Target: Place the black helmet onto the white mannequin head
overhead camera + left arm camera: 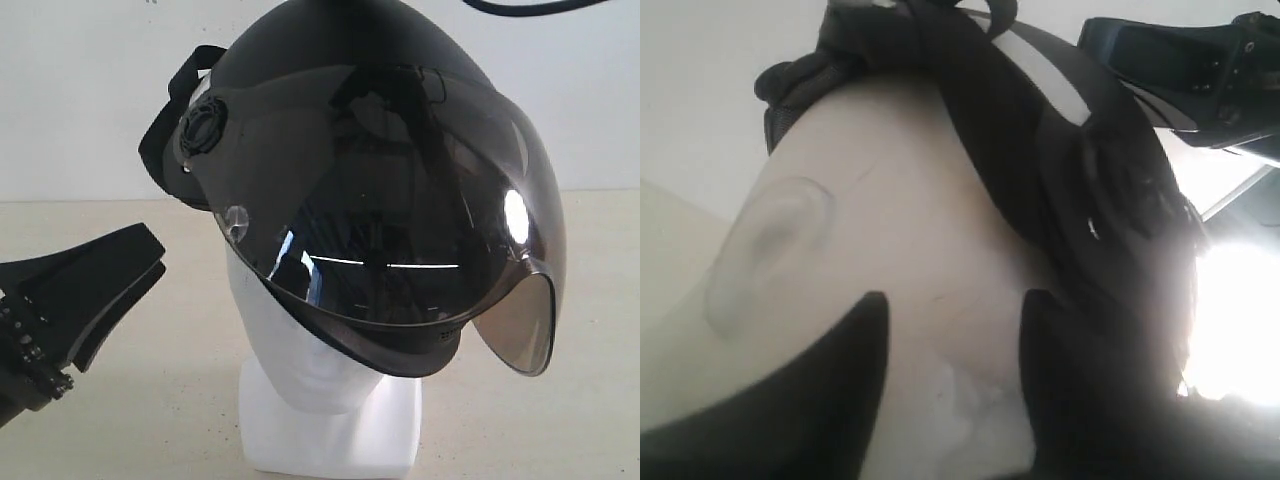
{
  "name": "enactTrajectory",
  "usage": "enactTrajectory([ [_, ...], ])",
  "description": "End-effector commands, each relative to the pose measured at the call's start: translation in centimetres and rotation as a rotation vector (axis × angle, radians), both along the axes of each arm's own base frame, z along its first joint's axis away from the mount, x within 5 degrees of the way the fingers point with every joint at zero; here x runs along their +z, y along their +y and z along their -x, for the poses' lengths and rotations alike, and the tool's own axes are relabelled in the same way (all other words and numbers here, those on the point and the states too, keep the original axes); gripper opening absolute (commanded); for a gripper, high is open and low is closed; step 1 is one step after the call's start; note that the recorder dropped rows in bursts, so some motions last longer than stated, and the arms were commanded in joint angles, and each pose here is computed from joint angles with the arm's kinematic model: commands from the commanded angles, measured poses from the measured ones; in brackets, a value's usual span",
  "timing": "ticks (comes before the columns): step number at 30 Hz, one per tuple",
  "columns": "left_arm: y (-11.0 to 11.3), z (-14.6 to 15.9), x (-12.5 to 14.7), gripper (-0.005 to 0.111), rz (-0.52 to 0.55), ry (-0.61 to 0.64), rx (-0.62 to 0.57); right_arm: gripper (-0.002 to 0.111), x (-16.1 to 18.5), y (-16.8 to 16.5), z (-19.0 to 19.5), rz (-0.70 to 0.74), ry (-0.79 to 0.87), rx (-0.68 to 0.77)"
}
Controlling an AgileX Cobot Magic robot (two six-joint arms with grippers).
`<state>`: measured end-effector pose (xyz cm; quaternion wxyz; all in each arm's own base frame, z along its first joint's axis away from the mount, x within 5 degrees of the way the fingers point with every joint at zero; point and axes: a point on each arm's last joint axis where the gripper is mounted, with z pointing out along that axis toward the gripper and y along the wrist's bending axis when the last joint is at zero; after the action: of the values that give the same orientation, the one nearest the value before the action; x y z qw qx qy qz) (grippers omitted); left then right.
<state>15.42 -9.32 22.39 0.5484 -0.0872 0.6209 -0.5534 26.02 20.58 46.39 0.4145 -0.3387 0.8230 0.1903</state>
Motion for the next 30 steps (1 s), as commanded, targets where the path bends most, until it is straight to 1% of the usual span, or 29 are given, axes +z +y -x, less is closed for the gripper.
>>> enactTrajectory([
  [1, 0.5, -0.1, 0.2, 0.054, 0.058, 0.014, 0.046, 0.000, -1.2, 0.0, 0.1, 0.079, 0.067, 0.017],
  [2, 0.6, -0.3, 0.3, 0.054, 0.078, 0.019, 0.055, 0.000, -1.2, 0.0, 0.1, 0.079, 0.067, 0.017],
  [5, 0.6, -0.6, 1.7, 0.054, 0.107, -0.038, 0.069, 0.000, -1.2, 0.0, 0.1, 0.079, 0.067, 0.018],
  [8, 0.7, -0.5, 3.8, 0.052, 0.079, -0.174, 0.100, 0.000, -1.2, -0.1, 0.1, 0.083, 0.071, 0.018],
  [10, 0.6, -0.8, 4.8, 0.052, -0.034, -0.191, 0.135, 0.000, -1.2, -0.1, 0.1, 0.084, 0.073, 0.019],
  [14, 0.0, -1.4, 7.0, 0.052, -0.343, -0.119, 0.126, 0.000, -1.2, -0.1, 0.1, 0.087, 0.071, 0.017],
  [15, 0.1, -1.5, 8.0, 0.052, -0.415, -0.093, 0.136, 0.000, -1.2, -0.1, 0.1, 0.087, 0.071, 0.017],
  [18, 0.7, -1.6, 10.3, 0.052, -0.534, -0.061, 0.182, 0.000, -1.2, -0.1, 0.1, 0.089, 0.069, 0.019],
  [21, 1.1, -1.8, 12.3, 0.052, -0.627, -0.056, 0.226, 0.000, -1.2, -0.1, 0.1, 0.091, 0.066, 0.022],
  [24, 1.4, -2.0, 13.9, 0.052, -0.663, -0.012, 0.254, 0.000, -1.2, -0.1, 0.1, 0.090, 0.065, 0.022],
  [28, 1.6, -2.4, 14.0, 0.052, -0.706, 0.061, 0.265, 0.000, -1.2, -0.1, 0.0, 0.086, 0.060, 0.021],
  [30, 1.5, -2.6, 13.8, 0.052, -0.698, 0.078, 0.260, 0.000, -1.2, -0.1, 0.0, 0.085, 0.059, 0.020],
])
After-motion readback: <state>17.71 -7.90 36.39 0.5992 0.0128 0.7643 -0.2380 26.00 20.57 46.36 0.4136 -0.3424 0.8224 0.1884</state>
